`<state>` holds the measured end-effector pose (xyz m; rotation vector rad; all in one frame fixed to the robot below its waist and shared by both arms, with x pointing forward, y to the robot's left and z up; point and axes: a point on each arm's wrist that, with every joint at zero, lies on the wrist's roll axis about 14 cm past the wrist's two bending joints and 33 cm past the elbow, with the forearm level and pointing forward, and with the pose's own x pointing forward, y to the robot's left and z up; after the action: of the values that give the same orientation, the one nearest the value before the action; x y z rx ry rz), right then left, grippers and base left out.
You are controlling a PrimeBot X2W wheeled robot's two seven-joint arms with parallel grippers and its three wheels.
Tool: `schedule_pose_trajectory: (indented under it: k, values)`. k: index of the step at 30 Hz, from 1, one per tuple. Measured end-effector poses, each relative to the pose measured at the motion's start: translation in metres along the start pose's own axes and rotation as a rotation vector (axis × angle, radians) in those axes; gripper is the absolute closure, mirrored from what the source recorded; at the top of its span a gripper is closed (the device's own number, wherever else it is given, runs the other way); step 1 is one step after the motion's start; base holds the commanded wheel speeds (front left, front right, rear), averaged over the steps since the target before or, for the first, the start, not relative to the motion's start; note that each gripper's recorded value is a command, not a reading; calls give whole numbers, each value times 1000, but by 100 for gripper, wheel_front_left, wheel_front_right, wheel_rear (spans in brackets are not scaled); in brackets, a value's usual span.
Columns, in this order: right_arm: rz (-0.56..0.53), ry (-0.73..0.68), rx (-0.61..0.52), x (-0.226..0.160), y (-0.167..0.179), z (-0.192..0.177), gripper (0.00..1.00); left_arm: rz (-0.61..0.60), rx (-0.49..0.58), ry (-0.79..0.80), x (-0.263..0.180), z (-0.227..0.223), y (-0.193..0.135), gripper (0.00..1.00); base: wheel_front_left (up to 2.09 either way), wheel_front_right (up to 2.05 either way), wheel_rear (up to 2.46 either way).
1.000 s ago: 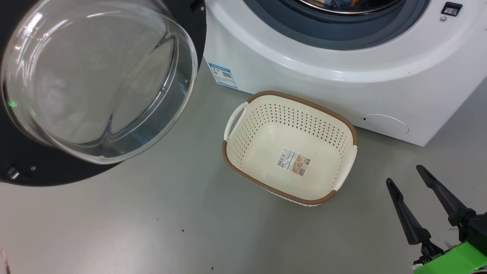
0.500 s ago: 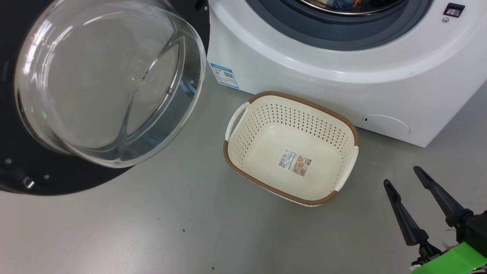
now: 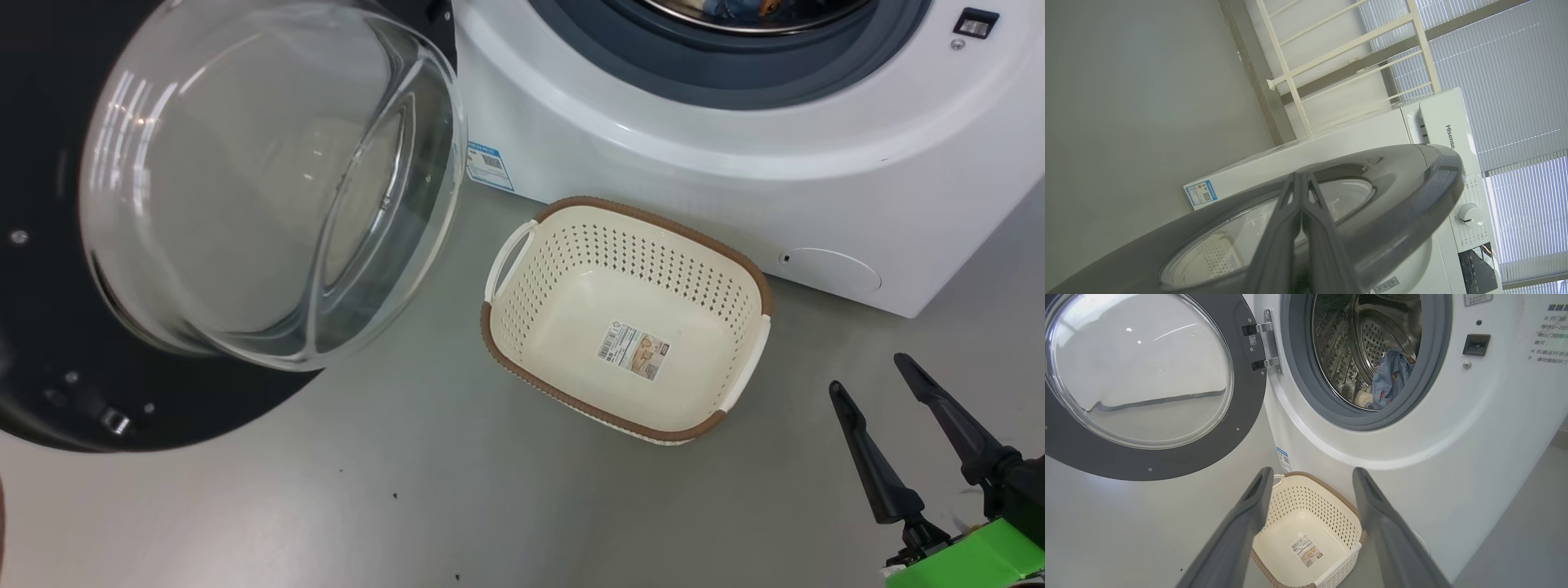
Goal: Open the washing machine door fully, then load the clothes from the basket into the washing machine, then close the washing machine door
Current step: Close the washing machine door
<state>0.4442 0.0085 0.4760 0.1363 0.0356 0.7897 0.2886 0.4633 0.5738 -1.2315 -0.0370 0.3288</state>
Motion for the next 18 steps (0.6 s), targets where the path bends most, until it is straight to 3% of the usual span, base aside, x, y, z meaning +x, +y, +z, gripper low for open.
schedule_pose_trajectory:
  k: [18]
  values:
    - [-67,-76,2,-11,-3,21,0,-168,80,301,-23,-80,-33,100,0,0,0]
